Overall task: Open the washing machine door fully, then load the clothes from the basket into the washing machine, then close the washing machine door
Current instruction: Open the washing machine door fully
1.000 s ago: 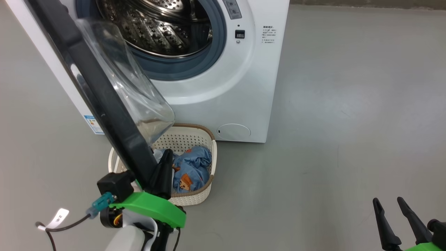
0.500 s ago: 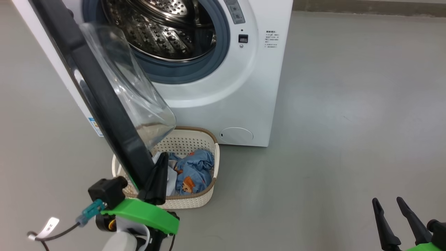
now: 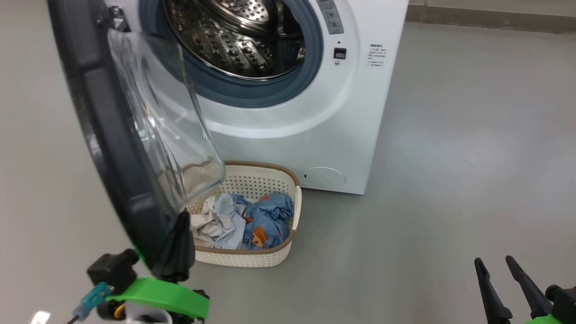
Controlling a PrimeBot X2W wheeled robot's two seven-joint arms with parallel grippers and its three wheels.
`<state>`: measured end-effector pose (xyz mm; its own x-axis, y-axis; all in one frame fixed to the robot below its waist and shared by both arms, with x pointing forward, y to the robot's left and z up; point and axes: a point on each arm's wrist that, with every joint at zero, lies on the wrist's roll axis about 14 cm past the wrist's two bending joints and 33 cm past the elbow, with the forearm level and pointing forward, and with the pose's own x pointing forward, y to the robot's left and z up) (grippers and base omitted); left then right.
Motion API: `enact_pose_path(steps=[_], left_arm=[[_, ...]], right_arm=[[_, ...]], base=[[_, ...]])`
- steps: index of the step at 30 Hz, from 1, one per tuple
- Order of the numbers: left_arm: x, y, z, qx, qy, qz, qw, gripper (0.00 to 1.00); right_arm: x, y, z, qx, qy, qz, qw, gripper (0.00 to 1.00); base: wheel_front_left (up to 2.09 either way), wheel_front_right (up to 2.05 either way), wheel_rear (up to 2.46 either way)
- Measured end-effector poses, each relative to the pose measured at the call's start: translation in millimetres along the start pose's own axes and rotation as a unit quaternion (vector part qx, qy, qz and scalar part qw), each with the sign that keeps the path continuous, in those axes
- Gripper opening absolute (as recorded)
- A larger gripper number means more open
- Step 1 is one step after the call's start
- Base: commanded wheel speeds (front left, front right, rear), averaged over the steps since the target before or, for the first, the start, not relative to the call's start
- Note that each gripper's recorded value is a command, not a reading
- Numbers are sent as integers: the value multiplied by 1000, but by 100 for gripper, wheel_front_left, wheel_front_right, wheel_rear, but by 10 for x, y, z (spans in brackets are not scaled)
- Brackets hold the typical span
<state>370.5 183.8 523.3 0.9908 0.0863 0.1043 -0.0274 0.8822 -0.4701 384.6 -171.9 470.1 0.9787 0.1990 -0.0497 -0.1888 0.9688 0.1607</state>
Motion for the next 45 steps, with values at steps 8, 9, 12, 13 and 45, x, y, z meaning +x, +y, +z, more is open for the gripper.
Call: enact_pose_path(steps=[8,9,12,13,45], left_arm=[[-126,486,214,21,-30,72,997,0],[-137,546,243,24,-34,80,996,0],[-175,736,335,33,-45,108,993,0],[-190,797,363,36,-48,117,991,0],[-203,2146,1082,128,-93,286,945,0]], right_arm=[[107,127,-37,1,5,21,1000,100],[119,140,-49,1,7,23,1000,100],[155,170,-82,2,12,28,1000,100],[166,178,-95,3,13,30,999,100],[535,211,-324,3,39,53,998,100]], base=[[0,0,0],[0,0,0],[0,0,0],[0,0,0],[0,0,0]])
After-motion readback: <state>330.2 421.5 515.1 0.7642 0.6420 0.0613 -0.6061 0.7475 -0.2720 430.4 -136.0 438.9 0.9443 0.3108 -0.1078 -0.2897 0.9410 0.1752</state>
